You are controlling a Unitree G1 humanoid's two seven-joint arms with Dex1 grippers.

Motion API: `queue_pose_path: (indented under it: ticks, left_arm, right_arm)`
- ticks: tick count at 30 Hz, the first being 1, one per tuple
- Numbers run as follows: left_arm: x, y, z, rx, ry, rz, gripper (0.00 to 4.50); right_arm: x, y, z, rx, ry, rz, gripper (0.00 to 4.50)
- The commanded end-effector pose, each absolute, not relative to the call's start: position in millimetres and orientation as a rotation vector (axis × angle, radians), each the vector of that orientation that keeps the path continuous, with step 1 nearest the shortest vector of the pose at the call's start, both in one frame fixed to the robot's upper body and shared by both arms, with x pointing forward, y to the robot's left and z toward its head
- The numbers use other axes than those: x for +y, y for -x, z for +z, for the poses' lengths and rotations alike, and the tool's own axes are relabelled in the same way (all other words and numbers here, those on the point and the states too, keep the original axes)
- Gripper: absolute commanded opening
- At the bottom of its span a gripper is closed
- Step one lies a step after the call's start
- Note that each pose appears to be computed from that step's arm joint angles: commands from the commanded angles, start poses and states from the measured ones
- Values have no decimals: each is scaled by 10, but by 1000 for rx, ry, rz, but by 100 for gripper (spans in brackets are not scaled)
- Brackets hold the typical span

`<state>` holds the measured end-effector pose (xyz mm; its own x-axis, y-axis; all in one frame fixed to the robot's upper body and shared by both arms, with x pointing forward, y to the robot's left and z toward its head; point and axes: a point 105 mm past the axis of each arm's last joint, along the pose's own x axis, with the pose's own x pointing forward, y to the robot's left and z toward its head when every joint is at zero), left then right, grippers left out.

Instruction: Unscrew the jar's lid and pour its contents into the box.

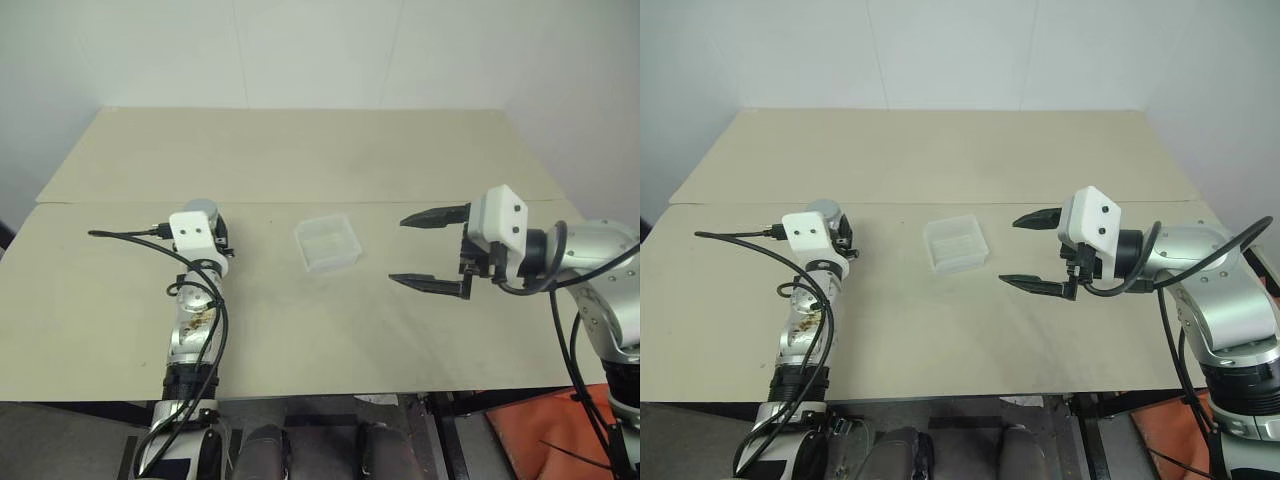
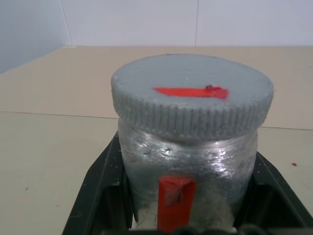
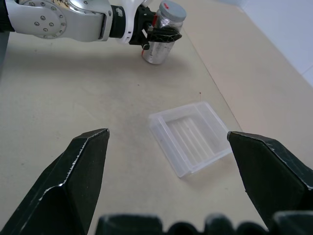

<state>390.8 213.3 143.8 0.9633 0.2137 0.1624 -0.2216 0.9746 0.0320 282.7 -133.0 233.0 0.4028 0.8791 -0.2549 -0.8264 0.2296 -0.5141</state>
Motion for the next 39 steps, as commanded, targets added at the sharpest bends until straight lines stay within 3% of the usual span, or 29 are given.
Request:
queue_pose_path:
  ticks: [1,9,18,29,39]
  left_arm:
    - [2062,-3839,1748,-239,-81,106,201]
    - [1849,-3543,2215,-231,-108,-450,201]
    - [1517,-3072,2224,-149,-171,-1142,201]
    - [1213,-3157,2157,-194,-231,-1384,201]
    - [1173,-3132,2167,-224,-239,-1409,201]
  right_arm:
    - [-1329,-2767,2466,-154,650,1162,450]
    - [-1121,-2758,2565,-203,528,1197,450]
    - [-576,-2767,2758,-199,284,1297,450]
    - [-53,-2851,2756,-131,288,1288,450]
    - [70,-2899,2688,-113,304,1262,450]
